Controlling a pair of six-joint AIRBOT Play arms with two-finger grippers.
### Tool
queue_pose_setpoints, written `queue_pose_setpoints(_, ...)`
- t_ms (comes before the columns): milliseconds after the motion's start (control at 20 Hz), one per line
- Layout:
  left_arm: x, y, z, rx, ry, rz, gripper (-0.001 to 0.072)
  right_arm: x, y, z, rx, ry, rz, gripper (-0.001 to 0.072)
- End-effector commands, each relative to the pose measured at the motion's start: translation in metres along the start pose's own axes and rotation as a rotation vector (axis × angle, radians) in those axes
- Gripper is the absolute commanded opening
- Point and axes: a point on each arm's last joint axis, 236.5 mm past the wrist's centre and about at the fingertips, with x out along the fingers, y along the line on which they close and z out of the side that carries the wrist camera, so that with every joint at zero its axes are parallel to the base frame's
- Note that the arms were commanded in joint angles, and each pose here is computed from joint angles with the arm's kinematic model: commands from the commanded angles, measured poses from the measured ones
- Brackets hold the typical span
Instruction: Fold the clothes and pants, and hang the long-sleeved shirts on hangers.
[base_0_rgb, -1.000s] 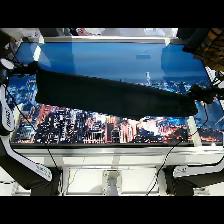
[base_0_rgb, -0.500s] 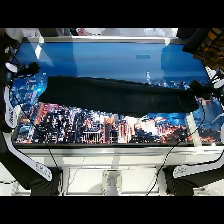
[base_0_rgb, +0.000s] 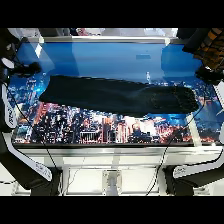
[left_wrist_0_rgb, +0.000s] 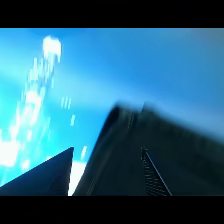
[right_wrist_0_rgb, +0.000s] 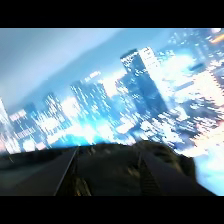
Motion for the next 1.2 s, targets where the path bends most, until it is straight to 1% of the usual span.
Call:
queue_pose_setpoints(0, -0.007, 0.021, -0.056, 0.027, 0.243, 0.044, 0.0491, -0.027, -0.007, -0.025, -0.149, 0.164, -0.045, 0.0418)
queue_pose_setpoints(50, -0.007, 0.025, -0.07, 0.015, 0.298, 0.04, 0.0492, -0.03, -0.013, -0.043, -0.175, 0.242, -0.061, 0.041)
queue_pose_setpoints(100, -0.007, 0.029, -0.083, 0.017, 0.35, 0.034, 0.0522, -0.033, -0.018, -0.056, -0.186, 0.301, -0.076, 0.041)
queue_pose_setpoints(150, -0.007, 0.031, -0.093, 0.026, 0.39, 0.027, 0.0582, -0.037, -0.021, -0.066, -0.187, 0.347, -0.083, 0.041)
queue_pose_setpoints(250, -0.001, 0.029, -0.112, 0.054, 0.457, -0.022, 0.0593, -0.043, -0.019, -0.08, -0.18, 0.41, -0.074, 0.041)
queue_pose_setpoints(350, 0.009, 0.023, -0.124, 0.046, 0.487, -0.075, 0.0593, -0.048, -0.015, -0.092, -0.167, 0.463, -0.054, 0.041)
queue_pose_setpoints(550, 0.026, 0.026, -0.141, 0.029, 0.525, -0.101, 0.0595, -0.054, -0.007, -0.103, -0.137, 0.512, -0.022, 0.041)
queue_pose_setpoints(700, 0.035, 0.009, -0.143, -0.008, 0.512, -0.203, 0.0595, -0.052, 0.001, -0.104, -0.133, 0.511, -0.014, 0.041)
queue_pose_setpoints(900, 0.047, -0.005, -0.153, -0.075, 0.529, -0.282, 0.0594, -0.051, 0.009, -0.104, -0.152, 0.508, -0.009, 0.041)
queue_pose_setpoints(1050, 0.052, -0.026, -0.164, -0.136, 0.565, -0.377, 0.0588, -0.048, 0.017, -0.102, -0.166, 0.492, -0.004, 0.041)
queue_pose_setpoints(1100, 0.053, -0.027, -0.166, -0.139, 0.573, -0.384, 0.0498, -0.047, 0.019, -0.102, -0.172, 0.492, -0.001, 0.041)
queue_pose_setpoints(1150, 0.054, -0.027, -0.167, -0.139, 0.577, -0.384, 0.0312, -0.047, 0.022, -0.103, -0.178, 0.493, 0.002, 0.041)
